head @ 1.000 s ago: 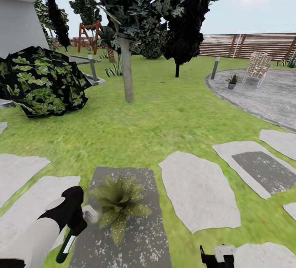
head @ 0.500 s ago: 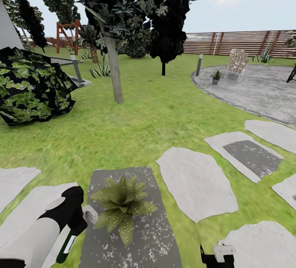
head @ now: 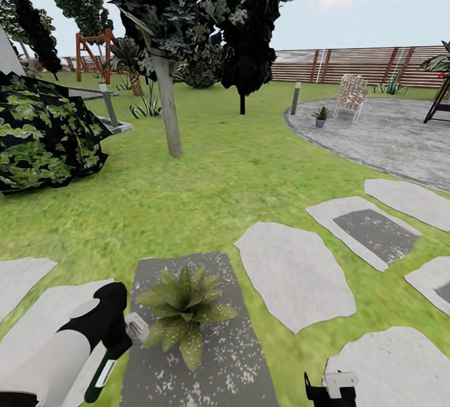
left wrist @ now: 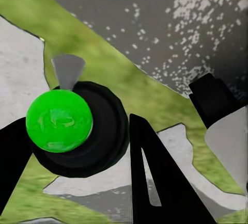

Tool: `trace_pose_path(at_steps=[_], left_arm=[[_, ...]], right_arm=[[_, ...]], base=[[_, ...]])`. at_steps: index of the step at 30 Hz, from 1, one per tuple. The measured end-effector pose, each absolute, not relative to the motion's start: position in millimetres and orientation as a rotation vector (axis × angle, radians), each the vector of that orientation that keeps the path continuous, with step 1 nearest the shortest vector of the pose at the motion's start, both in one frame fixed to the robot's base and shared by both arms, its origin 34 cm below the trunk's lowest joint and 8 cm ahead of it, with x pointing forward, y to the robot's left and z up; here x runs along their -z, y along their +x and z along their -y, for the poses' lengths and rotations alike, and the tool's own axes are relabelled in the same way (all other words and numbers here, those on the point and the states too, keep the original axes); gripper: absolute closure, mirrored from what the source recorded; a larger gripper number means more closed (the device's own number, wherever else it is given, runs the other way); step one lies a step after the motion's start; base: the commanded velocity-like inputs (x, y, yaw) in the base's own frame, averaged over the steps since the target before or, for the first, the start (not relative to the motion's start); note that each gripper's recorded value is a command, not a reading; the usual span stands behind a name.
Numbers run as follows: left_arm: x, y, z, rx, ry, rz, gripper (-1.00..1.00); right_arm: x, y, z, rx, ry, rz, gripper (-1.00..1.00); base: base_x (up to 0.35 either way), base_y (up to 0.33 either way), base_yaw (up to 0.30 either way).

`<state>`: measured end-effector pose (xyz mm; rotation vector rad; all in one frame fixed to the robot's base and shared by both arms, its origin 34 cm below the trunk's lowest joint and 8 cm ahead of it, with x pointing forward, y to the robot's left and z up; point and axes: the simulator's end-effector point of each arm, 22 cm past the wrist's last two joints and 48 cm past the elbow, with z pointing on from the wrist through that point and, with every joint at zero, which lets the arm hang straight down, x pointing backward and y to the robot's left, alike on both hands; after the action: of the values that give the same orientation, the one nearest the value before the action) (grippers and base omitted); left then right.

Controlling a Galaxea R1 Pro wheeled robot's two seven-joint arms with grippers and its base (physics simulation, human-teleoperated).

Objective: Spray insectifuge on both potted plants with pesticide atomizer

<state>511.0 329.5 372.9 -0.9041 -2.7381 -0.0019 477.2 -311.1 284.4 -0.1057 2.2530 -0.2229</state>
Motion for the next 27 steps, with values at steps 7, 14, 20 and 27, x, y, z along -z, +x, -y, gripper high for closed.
trace_pose_path(at_steps=[7,14,20,27], left_arm=[[-374.8,501.5,-337.8,-0.038,-0.870,2.721,1.00],[-374.8,501.7,-336.2,-0.046,-0.866,2.725,1.00],[-377.2,506.7,-335.6,-0.034,-0.880,2.732,1.00],[-376.1,507.8,-332.5,-0.038,-0.891,2.736,1.00]], right_arm=[[-284.3,477.2,309.7,0.219,-0.106,-2.253,-1.00],[-284.9,478.2,309.3,0.219,-0.104,-2.251,-1.00],[-285.3,478.5,310.5,0.222,-0.102,-2.249,-1.00],[-284.5,477.6,310.0,0.221,-0.105,-2.252,-1.00]], base=[[0.000,0.000,0.000],[0.000,0.000,0.000],[-0.008,0.000,0.000],[-0.217,0.000,0.000]])
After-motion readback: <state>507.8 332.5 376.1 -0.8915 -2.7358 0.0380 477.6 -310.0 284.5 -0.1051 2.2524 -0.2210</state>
